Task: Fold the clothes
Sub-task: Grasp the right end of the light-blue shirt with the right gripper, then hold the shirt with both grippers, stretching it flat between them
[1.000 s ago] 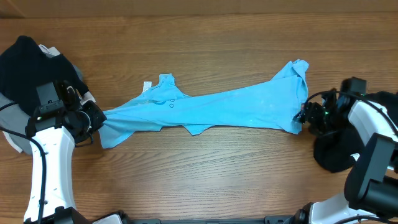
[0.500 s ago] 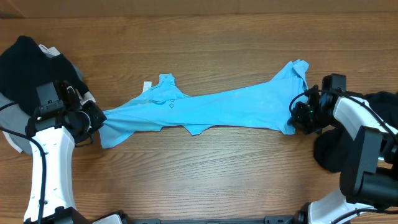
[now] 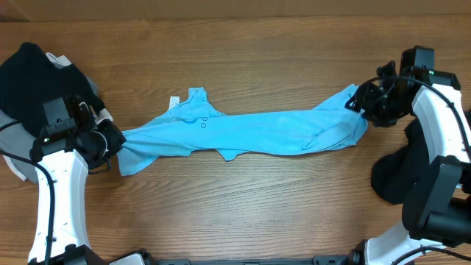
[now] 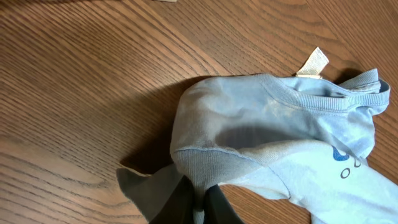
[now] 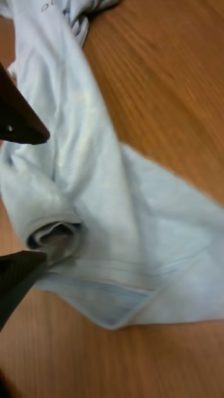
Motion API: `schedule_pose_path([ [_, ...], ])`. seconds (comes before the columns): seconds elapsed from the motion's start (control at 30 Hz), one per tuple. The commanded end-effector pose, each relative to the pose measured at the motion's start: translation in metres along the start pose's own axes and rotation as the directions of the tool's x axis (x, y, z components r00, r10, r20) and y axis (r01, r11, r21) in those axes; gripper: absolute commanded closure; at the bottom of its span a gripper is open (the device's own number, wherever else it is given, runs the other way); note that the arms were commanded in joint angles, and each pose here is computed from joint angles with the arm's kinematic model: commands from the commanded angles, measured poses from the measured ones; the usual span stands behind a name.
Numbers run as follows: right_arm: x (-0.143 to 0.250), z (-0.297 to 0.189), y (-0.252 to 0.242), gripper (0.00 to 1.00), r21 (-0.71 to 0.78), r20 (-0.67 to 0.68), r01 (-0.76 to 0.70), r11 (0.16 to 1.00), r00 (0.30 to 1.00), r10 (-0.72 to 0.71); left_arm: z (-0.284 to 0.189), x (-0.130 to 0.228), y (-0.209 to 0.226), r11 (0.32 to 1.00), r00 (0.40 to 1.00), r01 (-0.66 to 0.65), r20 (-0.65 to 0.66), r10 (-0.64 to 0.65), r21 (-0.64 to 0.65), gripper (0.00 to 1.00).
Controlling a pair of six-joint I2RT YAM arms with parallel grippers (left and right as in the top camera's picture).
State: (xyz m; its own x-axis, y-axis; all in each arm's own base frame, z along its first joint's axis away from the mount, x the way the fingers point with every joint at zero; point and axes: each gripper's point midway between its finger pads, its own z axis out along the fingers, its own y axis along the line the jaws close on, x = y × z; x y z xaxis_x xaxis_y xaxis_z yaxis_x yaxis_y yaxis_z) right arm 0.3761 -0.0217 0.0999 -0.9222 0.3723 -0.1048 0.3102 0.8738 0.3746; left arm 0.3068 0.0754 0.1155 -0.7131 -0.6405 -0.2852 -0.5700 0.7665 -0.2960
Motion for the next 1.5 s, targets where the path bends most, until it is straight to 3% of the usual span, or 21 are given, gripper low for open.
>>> schedule_pose_path([
  [0.0, 0.014, 0.002, -0.017, 0.40, 0.090, -0.052, -0.019, 0.996, 0.998, 0.024, -0.009, -0.006, -0.007, 0.999, 0.999, -0.037, 0.032, 0.036, 0.017, 0.91],
  [0.13, 0.044, -0.002, -0.033, 0.41, 0.184, -0.163, -0.042, 0.982, 0.984, 0.072, -0.009, -0.006, -0.007, 0.999, 0.999, -0.036, 0.031, 0.036, 0.017, 0.91],
  [0.2, 0.051, 0.001, -0.035, 0.72, 0.188, -0.184, -0.046, 0.981, 0.979, 0.082, -0.009, -0.006, -0.007, 0.999, 0.999, -0.037, 0.033, 0.036, 0.017, 0.91],
  [0.23, 0.056, 0.004, -0.037, 0.81, 0.191, -0.195, -0.049, 0.980, 0.977, 0.087, -0.009, -0.006, -0.007, 0.999, 0.999, -0.037, 0.033, 0.036, 0.017, 0.91],
  [0.27, 0.058, 0.007, -0.039, 0.82, 0.192, -0.200, -0.050, 0.980, 0.976, 0.089, -0.009, -0.006, -0.007, 0.999, 0.999, -0.037, 0.032, 0.036, 0.017, 0.91],
  [0.4, 0.067, 0.029, -0.048, 0.73, 0.197, -0.185, -0.110, 0.974, 0.972, 0.147, -0.009, -0.006, -0.007, 0.999, 0.999, -0.037, 0.030, 0.036, 0.016, 0.91],
  [0.5, 0.071, 0.050, -0.035, 0.67, 0.075, -0.185, -0.122, 0.990, 0.974, 0.134, -0.009, -0.006, -0.007, 0.999, 0.999, -0.036, 0.030, 0.036, 0.016, 0.91],
  [0.67, 0.067, 0.062, -0.019, 0.67, -0.045, -0.161, -0.128, 0.991, 0.980, 0.119, -0.009, -0.004, -0.007, 0.999, 0.999, -0.035, 0.025, 0.035, 0.015, 0.91],
  [0.93, 0.051, 0.064, -0.013, 0.67, -0.077, -0.104, -0.140, 0.987, 0.986, 0.132, -0.009, -0.004, -0.006, 0.999, 0.999, -0.035, 0.022, 0.035, 0.014, 0.91],
  [1.2, 0.045, 0.065, -0.022, 0.67, -0.027, -0.070, -0.153, 0.988, 0.986, 0.151, -0.009, -0.004, -0.006, 0.999, 0.999, -0.035, 0.022, 0.034, 0.013, 0.91],
  [1.3, 0.044, 0.066, -0.025, 0.73, -0.014, -0.066, -0.152, 0.988, 0.986, 0.151, -0.009, -0.004, -0.006, 0.999, 0.999, -0.035, 0.022, 0.034, 0.013, 0.91],
  [1.47, 0.047, 0.076, -0.033, 0.74, 0.018, -0.087, -0.165, 0.986, 0.982, 0.166, -0.009, -0.004, -0.006, 0.999, 0.999, -0.035, 0.023, 0.034, 0.014, 0.91],
])
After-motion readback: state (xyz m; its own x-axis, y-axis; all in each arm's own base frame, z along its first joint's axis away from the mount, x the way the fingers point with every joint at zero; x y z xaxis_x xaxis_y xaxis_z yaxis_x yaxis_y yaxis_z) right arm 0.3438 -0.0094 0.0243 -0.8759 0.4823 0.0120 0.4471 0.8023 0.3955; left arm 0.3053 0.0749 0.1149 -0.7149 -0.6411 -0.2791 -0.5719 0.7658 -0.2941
